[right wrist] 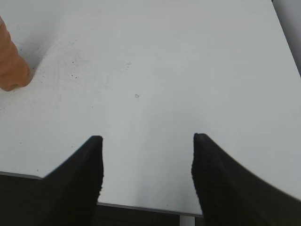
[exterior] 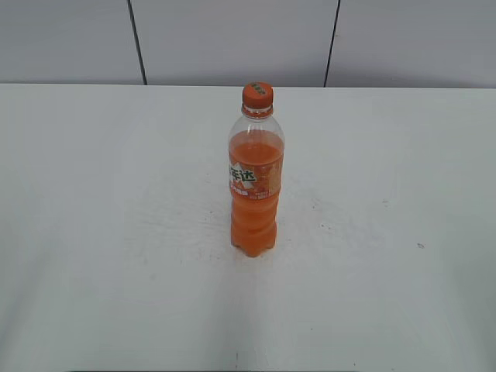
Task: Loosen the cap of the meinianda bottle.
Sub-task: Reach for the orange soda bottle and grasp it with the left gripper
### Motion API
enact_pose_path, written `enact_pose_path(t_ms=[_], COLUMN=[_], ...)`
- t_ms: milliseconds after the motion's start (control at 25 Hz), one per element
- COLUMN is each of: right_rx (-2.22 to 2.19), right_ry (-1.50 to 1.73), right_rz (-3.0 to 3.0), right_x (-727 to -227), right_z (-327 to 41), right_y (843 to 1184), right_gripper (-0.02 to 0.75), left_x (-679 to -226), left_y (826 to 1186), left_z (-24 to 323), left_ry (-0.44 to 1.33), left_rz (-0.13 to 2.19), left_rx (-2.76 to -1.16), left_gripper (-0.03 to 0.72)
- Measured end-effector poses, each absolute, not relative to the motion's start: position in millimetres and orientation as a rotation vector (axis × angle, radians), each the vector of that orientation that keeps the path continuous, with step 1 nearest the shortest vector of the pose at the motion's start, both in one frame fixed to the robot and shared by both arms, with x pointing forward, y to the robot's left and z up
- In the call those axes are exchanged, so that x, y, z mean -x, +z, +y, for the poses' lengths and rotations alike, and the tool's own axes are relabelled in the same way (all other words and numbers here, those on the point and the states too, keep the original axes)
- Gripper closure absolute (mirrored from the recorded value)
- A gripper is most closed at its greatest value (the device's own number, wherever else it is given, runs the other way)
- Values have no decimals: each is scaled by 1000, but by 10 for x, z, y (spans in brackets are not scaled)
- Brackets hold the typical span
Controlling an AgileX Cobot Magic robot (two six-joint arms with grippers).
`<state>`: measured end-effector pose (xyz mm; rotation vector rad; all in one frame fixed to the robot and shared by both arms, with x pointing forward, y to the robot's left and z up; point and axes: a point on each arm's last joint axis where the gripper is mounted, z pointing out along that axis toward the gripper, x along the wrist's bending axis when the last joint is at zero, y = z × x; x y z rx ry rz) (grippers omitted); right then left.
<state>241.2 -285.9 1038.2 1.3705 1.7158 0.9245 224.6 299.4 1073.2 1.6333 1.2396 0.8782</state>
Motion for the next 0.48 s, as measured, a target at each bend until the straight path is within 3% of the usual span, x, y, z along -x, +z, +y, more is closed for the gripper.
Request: enact_pose_path(t_ms=[320,480], right_rx=[-1370,-1370], right_ry=[925,925], right_rz=[1716,1716], right_x=[-2412,-2412], right_z=[-2859,-2859], right_y=[10382,10382], right_gripper=[286,286], left_x=[-2261,-2531], left_y=[11035,11256], left_z=[2995,2945], left_ry=[948,932], left_rz=[1164,1187], left_rx=[-1529,-1550], left_gripper=[187,187])
